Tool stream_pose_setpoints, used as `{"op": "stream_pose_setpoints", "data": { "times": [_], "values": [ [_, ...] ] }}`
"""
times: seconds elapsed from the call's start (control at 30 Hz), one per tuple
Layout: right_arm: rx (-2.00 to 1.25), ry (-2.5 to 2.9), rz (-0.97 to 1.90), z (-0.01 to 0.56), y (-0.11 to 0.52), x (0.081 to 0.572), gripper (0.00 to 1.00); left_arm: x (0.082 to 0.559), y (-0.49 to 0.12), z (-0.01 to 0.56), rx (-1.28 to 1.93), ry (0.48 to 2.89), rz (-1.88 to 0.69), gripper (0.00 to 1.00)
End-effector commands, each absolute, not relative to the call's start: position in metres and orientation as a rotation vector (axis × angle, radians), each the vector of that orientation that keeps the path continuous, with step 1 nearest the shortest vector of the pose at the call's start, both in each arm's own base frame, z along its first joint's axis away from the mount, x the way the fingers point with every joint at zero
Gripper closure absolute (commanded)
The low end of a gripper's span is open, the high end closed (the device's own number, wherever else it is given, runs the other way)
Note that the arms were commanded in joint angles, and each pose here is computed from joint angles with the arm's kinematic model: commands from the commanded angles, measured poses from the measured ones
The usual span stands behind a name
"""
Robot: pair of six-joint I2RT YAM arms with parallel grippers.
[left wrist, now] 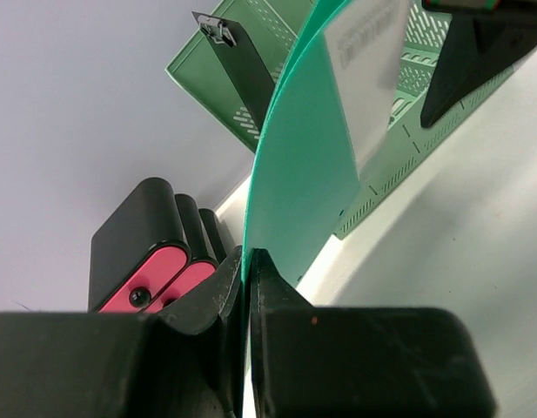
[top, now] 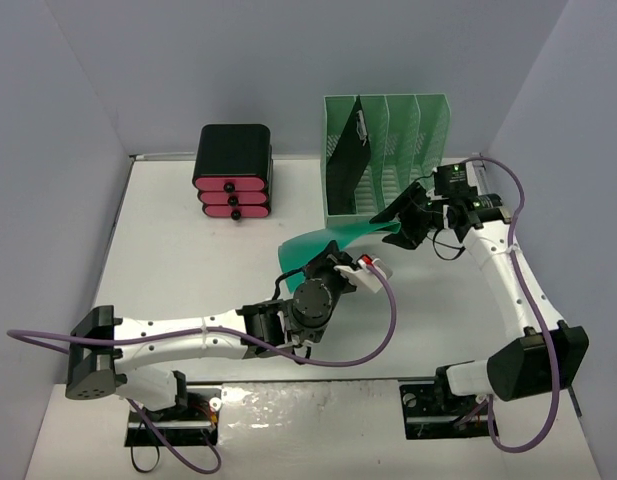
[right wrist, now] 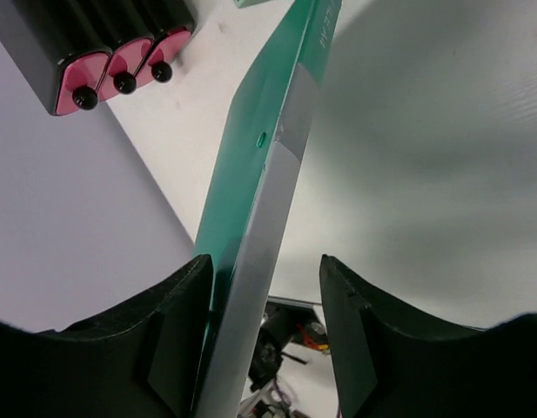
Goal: Organize the desk
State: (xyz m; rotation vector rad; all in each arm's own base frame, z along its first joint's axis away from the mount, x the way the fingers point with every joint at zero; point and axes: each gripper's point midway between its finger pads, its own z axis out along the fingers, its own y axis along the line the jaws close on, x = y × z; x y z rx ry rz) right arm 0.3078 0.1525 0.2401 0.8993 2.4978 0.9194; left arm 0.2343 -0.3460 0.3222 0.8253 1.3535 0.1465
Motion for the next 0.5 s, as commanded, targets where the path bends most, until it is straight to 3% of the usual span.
{"op": "stream_pose_setpoints", "data": {
  "times": [0.0, 0.47],
  "values": [
    [0.934, 2.454, 1.227, 0.248, 0.180, 0.302, 0.52, 0.232, -0.335, 0.385, 0.645, 1.286, 0.046, 1.00],
    [1.105, 2.203, 1.744, 0.272, 0.209, 0.315, 0.59, 0.233, -0.343, 0.388, 0.654, 1.273, 0.043, 1.00]
  ]
}}
